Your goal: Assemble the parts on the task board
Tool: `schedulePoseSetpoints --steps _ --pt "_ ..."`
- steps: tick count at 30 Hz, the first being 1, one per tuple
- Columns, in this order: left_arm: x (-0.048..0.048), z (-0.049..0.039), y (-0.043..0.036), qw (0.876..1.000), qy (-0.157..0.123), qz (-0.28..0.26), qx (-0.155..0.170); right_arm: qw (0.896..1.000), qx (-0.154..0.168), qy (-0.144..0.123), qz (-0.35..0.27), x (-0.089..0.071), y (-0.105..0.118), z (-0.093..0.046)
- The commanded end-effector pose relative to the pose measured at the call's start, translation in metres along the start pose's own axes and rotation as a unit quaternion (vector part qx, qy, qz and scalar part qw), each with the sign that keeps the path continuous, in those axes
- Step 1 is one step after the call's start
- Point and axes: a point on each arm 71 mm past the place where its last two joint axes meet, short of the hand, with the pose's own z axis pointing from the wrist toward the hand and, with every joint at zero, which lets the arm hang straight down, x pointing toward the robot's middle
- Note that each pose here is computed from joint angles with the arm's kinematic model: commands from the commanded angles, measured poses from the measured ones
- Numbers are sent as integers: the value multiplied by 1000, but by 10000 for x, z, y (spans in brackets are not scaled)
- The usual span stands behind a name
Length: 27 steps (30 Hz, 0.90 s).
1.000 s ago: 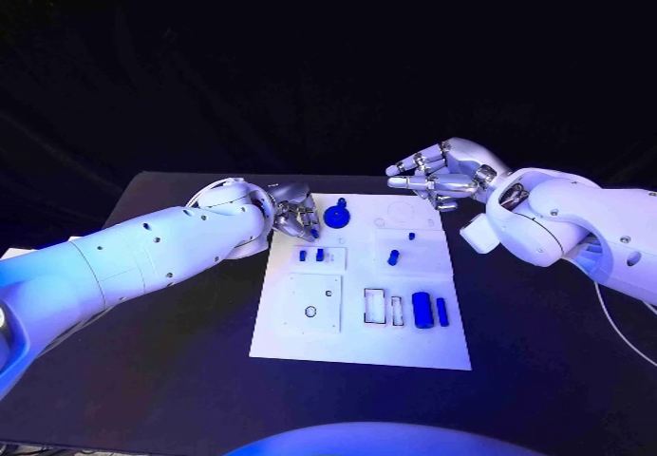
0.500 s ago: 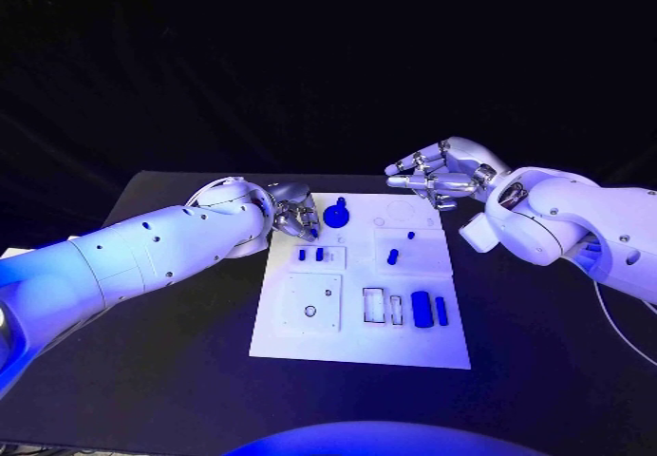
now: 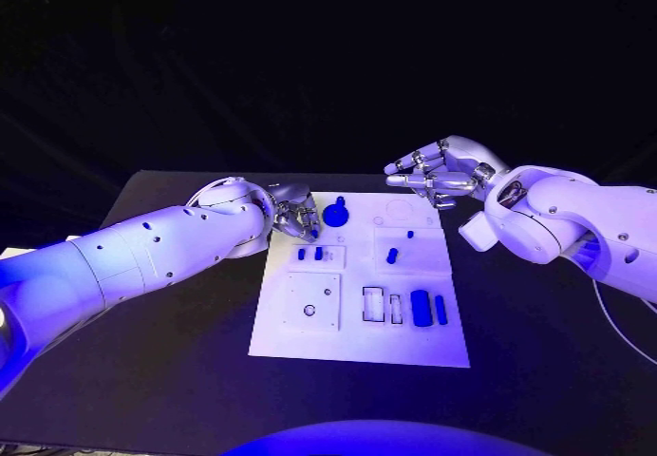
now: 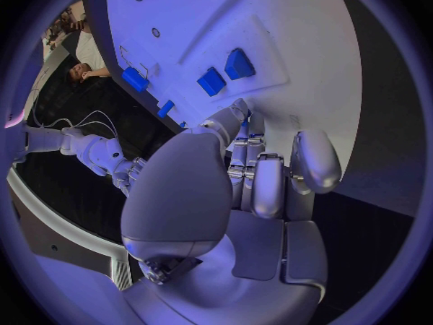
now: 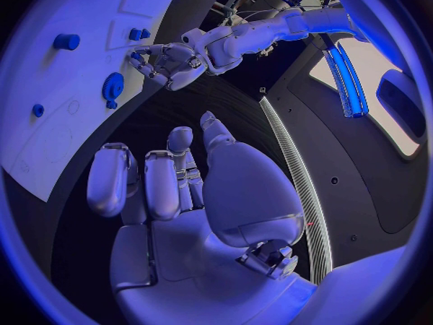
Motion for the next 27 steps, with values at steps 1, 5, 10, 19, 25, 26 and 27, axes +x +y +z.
schedulePoseSetpoints --steps 1,5,10,19,25,26,27 --pt "27 6 -12 1000 13 3 1 1000 -3 10 -3 20 5 1" --pt "31 10 -18 1000 14 3 0 1000 -3 10 -3 21 5 2" --pt "32 12 -14 1000 15 3 -3 1000 -3 10 -3 20 4 0" --pt "33 10 10 1000 17 4 -14 1000 -2 9 -3 13 0 -3" --pt "27 7 19 1000 14 3 -16 1000 -1 7 -3 2 -8 -5" --pt "26 7 21 1000 13 3 -16 1000 -1 7 -3 -1 -10 -5" --pt "24 6 23 1000 12 3 -17 1000 0 6 -4 -4 -12 -5"
